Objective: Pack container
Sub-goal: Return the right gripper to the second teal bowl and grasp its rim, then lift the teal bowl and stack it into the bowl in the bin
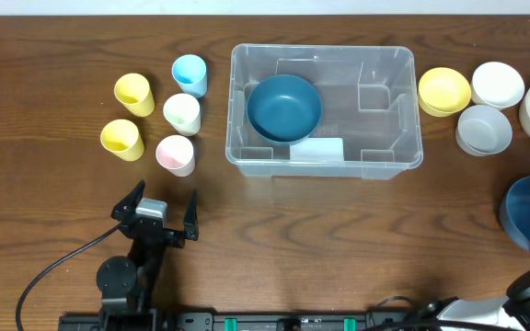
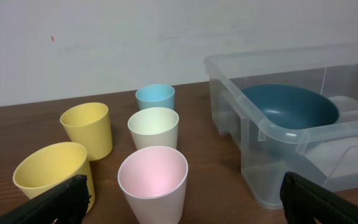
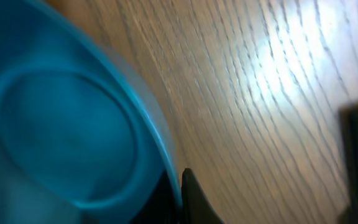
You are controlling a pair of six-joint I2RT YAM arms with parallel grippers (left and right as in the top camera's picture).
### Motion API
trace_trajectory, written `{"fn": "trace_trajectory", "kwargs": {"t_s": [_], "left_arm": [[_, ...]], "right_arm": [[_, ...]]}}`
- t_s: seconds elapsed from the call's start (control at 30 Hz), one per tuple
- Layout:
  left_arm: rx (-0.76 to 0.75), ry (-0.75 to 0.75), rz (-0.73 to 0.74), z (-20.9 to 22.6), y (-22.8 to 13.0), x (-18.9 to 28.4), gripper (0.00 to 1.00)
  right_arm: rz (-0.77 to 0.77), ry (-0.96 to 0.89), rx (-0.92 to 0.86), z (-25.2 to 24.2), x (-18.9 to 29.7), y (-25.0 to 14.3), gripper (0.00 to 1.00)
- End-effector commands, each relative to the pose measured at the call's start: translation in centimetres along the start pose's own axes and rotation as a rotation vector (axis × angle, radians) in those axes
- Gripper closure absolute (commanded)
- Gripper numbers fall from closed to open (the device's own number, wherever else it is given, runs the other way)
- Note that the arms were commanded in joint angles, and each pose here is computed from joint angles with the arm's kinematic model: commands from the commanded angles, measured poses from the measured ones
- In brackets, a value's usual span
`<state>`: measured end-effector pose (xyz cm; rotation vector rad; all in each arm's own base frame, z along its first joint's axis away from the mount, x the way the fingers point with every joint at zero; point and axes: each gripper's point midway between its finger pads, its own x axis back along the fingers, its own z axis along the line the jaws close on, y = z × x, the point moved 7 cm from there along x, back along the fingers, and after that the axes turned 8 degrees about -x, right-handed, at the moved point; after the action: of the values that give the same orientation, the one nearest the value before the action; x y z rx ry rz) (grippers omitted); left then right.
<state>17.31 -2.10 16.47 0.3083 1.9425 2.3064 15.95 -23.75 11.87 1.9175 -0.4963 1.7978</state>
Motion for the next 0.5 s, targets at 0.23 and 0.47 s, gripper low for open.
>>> {"fn": "trace_trajectory", "kwargs": {"t_s": [0.23, 0.47], "left_arm": [[0.012, -0.009, 0.043, -0.2, -1.3, -0.1, 0.02], [0.012, -0.009, 0.043, -0.2, -1.3, -0.1, 0.02]], "right_arm": [[-0.056, 0.532, 0.185, 1.3, 17.4, -2.0, 0.99], [0.017, 1.050, 0.654, -0.6, 28.5, -13.1, 0.99]]}}
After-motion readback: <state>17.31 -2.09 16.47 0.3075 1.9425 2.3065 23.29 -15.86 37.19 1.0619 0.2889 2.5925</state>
